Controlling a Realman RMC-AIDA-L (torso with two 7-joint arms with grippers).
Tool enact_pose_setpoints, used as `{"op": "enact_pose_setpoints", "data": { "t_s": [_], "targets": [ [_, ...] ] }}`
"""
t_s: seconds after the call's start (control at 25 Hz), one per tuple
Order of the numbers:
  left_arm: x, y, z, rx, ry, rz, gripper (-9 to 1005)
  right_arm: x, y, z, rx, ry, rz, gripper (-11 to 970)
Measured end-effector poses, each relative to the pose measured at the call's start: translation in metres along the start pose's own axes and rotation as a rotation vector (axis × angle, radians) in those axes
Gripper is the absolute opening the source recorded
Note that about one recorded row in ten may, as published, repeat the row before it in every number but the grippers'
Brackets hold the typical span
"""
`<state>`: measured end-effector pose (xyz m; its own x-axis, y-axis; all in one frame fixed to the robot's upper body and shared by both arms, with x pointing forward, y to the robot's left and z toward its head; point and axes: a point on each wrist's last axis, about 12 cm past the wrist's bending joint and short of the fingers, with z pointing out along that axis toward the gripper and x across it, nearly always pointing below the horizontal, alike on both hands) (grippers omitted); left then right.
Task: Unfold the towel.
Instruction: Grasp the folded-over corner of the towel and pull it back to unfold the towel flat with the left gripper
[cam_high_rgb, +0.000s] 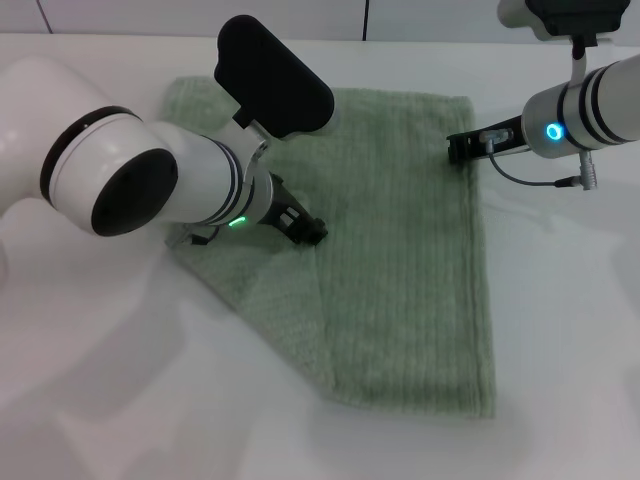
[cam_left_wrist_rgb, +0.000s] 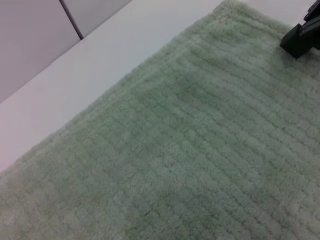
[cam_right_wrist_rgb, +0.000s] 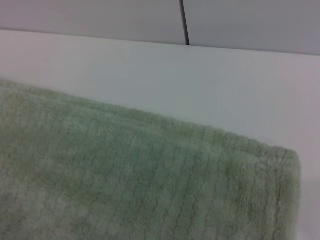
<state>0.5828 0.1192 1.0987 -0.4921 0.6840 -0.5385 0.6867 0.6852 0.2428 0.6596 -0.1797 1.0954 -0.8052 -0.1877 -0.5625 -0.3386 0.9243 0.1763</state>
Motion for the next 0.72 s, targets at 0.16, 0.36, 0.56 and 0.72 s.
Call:
{"op": "enact_pose_setpoints", "data": {
  "t_s": [0.16,0.36,0.56,0.72],
  "targets": [
    [-0.0007,0.0007,0.0002,-0.006,0.001,-0.011,776,0.0000,0.0000,0.0000,0.000,0.000,0.000,0],
    [-0.0011,0.0015,0.0001,-0.011,0.014,-0.005,732,0.0000,0.0000,0.0000,0.000,0.000,0.000,0],
    [-0.0046,0.0001,-0.0042,-0.011,0.015,0.005,621,0.0000,-0.0001,0.0000,0.001,0.000,-0.002,-1],
    [-0.0053,-0.0007,-0.0058,-0.010,0.016,0.009,514,-0.0002,-0.0003,0.0000,0.002,-0.002,-0.002,-1]
  ]
}}
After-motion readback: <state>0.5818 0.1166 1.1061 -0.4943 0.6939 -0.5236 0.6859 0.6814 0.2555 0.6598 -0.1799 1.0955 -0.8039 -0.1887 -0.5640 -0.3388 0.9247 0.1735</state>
